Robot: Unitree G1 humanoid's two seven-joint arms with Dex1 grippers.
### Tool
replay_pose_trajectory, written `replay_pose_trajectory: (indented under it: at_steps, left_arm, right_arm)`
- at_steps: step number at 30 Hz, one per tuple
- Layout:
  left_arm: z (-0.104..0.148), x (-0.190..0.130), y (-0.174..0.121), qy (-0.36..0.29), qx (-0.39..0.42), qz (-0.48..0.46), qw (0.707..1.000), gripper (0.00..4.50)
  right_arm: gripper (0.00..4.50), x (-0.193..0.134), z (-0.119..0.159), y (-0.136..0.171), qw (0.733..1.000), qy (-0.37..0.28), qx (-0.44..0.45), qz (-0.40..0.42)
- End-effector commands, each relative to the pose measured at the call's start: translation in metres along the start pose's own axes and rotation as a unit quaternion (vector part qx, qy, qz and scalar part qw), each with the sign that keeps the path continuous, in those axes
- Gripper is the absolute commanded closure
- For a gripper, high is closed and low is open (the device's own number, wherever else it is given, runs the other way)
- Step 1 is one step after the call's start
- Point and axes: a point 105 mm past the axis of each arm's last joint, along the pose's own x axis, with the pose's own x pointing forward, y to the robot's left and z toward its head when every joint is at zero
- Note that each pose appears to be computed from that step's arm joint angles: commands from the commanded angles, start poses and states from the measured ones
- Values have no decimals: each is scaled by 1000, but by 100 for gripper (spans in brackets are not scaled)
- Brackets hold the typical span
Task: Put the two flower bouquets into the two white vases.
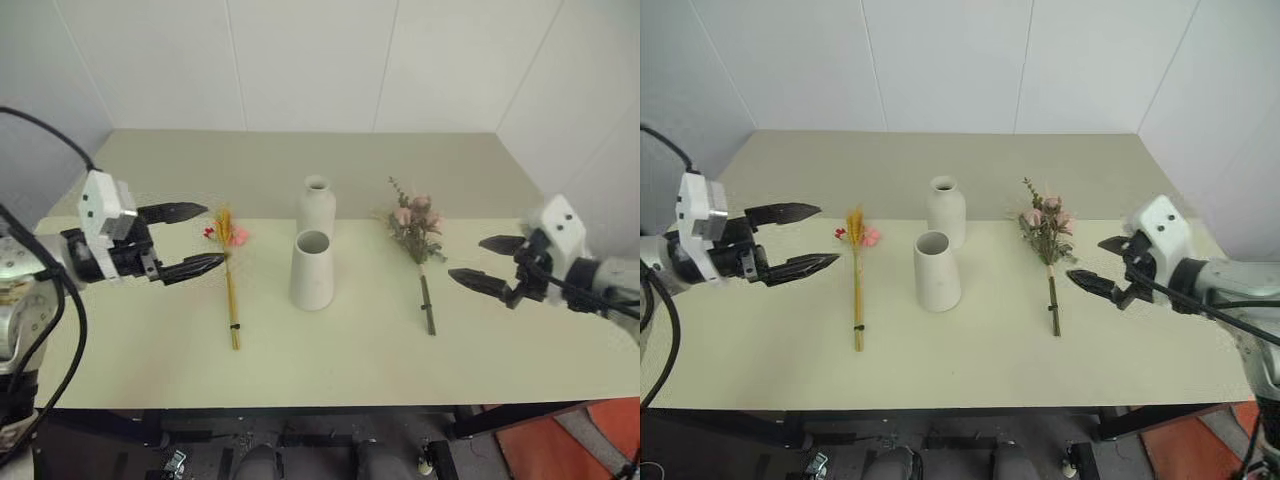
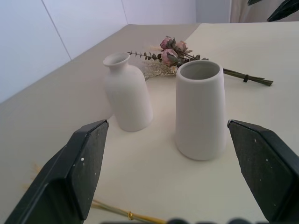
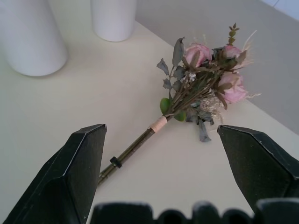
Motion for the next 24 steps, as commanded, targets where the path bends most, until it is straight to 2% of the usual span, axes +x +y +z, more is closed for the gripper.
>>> replay_pose_trajectory:
  at_steps: [1, 6, 9, 14, 19, 22, 24]
  left_arm:
    - [24, 16, -1, -35, 38, -23, 998, 5]
    - [40, 34, -3, -49, 68, -48, 995, 5]
    - [39, 39, -4, -54, 66, -56, 995, 5]
    - [29, 39, -5, -45, 58, -63, 995, 5]
    - [26, 39, -6, -48, 52, -60, 996, 5]
    - [22, 38, -8, -48, 47, -57, 996, 0]
    - [20, 37, -9, -46, 47, -54, 996, 0]
  right_arm:
    - [0, 22, -1, -6, 999, 37, 23, -31]
    - [0, 53, -13, -14, 990, 95, 81, -71]
    - [0, 67, -23, -19, 980, 128, 107, -111]
    - [0, 85, -32, -9, 972, 153, 135, -113]
    - [0, 97, -33, -18, 965, 158, 153, -140]
    - [58, 101, -33, -23, 962, 162, 159, -150]
    - [120, 102, -35, -26, 960, 170, 164, -150]
